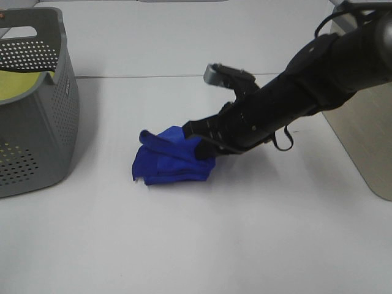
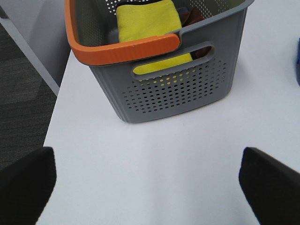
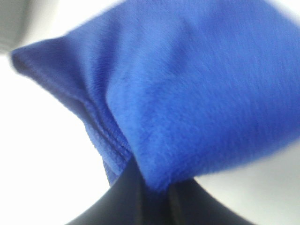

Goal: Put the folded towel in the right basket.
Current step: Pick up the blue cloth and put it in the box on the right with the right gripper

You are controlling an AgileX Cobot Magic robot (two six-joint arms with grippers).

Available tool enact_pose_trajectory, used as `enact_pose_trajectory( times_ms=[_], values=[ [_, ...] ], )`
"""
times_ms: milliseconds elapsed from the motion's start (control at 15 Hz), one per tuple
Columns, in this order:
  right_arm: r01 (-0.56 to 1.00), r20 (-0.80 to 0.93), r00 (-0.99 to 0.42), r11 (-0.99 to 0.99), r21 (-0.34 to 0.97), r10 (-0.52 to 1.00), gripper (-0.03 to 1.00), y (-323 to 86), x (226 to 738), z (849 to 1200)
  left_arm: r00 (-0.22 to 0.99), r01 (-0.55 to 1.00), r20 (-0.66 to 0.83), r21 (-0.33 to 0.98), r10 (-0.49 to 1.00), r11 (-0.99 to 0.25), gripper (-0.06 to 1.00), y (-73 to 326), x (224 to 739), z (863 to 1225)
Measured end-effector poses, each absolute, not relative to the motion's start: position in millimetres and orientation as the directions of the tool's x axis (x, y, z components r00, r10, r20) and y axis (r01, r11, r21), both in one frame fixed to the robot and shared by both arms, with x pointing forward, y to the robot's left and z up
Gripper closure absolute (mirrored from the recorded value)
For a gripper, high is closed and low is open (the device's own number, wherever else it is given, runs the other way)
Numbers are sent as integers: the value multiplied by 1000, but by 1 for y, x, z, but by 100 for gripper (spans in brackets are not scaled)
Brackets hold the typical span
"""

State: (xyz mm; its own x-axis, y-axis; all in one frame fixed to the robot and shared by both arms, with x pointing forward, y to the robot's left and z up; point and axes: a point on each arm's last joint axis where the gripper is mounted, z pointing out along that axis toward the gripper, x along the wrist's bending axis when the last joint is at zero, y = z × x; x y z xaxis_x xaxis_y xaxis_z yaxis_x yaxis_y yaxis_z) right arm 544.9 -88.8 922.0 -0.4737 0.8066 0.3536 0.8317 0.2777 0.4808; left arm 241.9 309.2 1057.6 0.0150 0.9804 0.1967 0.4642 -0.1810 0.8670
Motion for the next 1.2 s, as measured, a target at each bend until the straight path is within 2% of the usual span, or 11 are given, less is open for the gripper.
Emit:
enact_pose_trajectory(
  times_ms=[333,533,667,867,1200],
  values=[
    [640,284,-570,200,742,771,89,-115,527,1041,15,464,197,867,980,-181,-4,309,242,1058],
    [534,253,-486,56,843,837,89,-174,523,1099,15,464,197,867,980,-181,-4,309,242,1058],
    [462,213,-394,-8,887,894,89,-220,518,1125,15,464,197,867,980,-181,-4,309,242,1058],
    [397,176,-185,-91,913,967,89,-290,512,1143,15,464,197,867,980,-181,-4,309,242,1058],
    [408,264,143,-299,863,954,89,-375,515,1125,15,464,197,867,980,-181,-4,309,242,1058]
  ],
)
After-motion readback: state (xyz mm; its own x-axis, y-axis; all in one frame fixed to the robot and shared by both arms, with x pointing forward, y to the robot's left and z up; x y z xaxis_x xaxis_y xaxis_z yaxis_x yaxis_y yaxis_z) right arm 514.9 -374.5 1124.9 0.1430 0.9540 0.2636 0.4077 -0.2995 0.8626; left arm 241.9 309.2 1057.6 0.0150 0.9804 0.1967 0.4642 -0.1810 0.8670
